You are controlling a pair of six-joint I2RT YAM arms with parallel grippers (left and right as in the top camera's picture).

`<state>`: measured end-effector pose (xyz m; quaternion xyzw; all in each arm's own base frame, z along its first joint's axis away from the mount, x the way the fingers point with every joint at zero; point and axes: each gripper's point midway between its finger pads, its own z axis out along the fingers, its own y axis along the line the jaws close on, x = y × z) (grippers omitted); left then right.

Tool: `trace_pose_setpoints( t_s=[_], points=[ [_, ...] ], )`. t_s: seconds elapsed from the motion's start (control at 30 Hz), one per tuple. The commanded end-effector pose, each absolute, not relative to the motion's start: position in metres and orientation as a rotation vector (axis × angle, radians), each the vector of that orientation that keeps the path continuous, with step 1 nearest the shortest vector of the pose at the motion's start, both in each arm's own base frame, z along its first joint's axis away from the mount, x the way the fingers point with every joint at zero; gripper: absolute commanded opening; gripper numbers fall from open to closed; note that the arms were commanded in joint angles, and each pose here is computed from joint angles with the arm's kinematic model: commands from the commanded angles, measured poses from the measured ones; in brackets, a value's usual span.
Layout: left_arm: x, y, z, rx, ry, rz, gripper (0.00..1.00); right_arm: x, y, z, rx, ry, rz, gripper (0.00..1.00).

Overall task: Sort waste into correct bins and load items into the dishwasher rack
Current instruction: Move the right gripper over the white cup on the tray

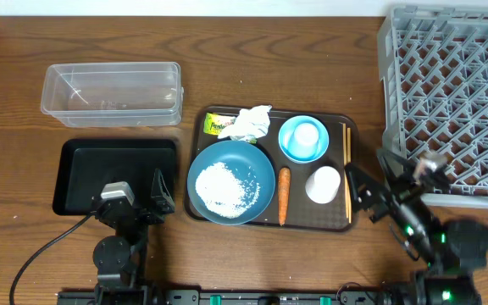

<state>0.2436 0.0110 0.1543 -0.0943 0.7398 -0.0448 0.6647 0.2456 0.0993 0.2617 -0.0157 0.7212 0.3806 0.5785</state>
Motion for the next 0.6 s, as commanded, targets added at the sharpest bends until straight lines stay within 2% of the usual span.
trace_pose_setpoints(
  t_s=[0.0,0.2,0.37,0.57],
  points=[
    [0.243,0.014,0.136,-0.222,1.713,-0.076,0.98,0.255,0.115,0.264,-0.195,1.748,0.867,0.99],
    [0.243,0.014,0.136,-0.222,1.713,-0.076,0.98,0.277,0.143,0.233,-0.307,1.963,0.839,0.99],
    [0.243,0.014,0.136,-0.222,1.713,-0.076,0.98,0.297,0.144,0.194,-0.280,2.205,0.607,0.99],
    [0.243,0.014,0.136,-0.222,1.713,-0.076,0.98,0.303,0.139,0.176,-0.280,2.348,0.373,0.99]
  ],
)
